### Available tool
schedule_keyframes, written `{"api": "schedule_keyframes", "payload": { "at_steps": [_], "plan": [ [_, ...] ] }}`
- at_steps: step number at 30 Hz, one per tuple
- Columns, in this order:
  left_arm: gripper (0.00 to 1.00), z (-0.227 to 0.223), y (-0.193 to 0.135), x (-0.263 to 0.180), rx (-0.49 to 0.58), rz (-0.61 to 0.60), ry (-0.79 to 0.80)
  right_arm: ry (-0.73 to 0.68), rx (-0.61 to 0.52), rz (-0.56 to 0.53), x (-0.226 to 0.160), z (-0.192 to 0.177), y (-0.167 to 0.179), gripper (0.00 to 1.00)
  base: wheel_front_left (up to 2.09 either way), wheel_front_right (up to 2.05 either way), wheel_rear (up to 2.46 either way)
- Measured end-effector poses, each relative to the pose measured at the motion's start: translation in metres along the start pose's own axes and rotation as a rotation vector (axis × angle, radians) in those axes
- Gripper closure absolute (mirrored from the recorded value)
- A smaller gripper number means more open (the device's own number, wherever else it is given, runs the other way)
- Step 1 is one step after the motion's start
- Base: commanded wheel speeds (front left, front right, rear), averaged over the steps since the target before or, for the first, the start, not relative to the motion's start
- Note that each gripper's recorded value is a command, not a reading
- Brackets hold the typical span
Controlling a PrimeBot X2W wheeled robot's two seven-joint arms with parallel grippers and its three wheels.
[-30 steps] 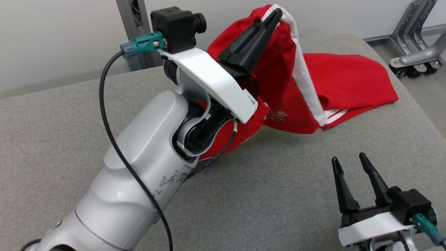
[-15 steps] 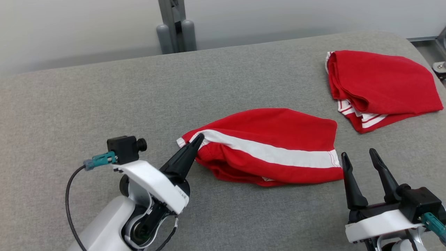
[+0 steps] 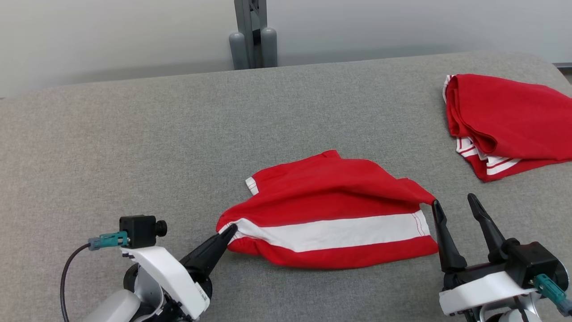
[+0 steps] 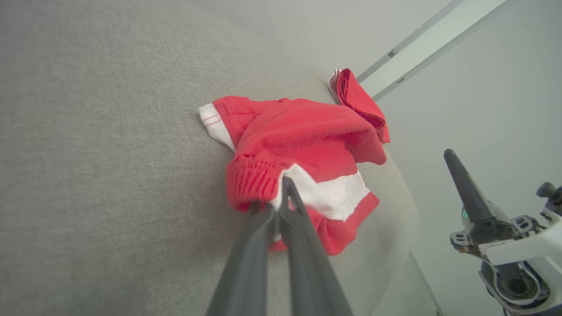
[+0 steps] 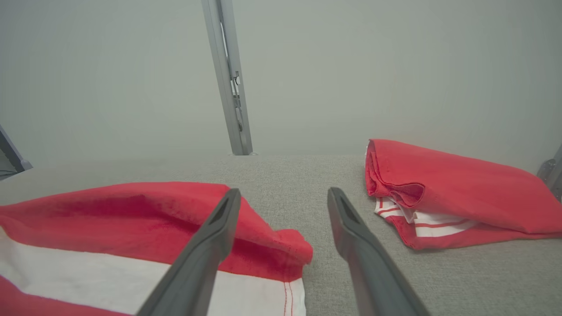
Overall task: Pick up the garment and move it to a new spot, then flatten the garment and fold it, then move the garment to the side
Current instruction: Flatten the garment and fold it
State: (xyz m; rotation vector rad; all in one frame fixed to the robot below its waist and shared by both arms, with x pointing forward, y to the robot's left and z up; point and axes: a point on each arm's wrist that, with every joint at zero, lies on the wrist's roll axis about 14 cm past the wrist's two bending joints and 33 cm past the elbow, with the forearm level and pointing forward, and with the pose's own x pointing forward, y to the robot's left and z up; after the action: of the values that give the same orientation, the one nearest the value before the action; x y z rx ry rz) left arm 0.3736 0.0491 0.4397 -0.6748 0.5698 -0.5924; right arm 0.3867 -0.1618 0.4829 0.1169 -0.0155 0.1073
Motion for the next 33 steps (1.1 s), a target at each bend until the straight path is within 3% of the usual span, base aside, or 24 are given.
{"api": "schedule_keyframes", "payload": {
  "at_steps": [2, 11, 16, 22, 27, 33],
  "plan": [
    [0.00, -0.005, -0.001, -0.003, 0.023, -0.004, 0.026, -0.003, 0.000, 0.001, -0.002, 0.001, 0.001, 0.00, 0.00, 0.00, 0.00],
    [0.00, -0.006, 0.018, -0.029, 0.267, 0.084, 0.058, -0.019, -0.001, -0.001, -0.015, 0.008, 0.002, 0.00, 0.00, 0.00, 0.00],
    [0.00, 0.026, 0.018, -0.045, 0.353, 0.161, -0.147, -0.030, 0.000, -0.008, -0.025, 0.012, 0.001, 0.00, 0.00, 0.00, 0.00],
    [0.00, 0.051, 0.015, -0.063, 0.326, 0.304, -0.401, -0.045, 0.004, 0.002, -0.032, 0.016, 0.005, 0.00, 0.00, 0.00, 0.00],
    [0.00, 0.063, -0.006, -0.077, 0.237, 0.371, -0.592, -0.056, 0.011, 0.012, -0.036, 0.020, 0.010, 0.00, 0.00, 0.00, 0.00],
    [0.00, 0.042, -0.006, -0.095, 0.300, 0.460, -0.637, -0.065, 0.030, 0.017, -0.042, 0.022, 0.013, 0.00, 0.00, 0.00, 0.00]
  ]
}}
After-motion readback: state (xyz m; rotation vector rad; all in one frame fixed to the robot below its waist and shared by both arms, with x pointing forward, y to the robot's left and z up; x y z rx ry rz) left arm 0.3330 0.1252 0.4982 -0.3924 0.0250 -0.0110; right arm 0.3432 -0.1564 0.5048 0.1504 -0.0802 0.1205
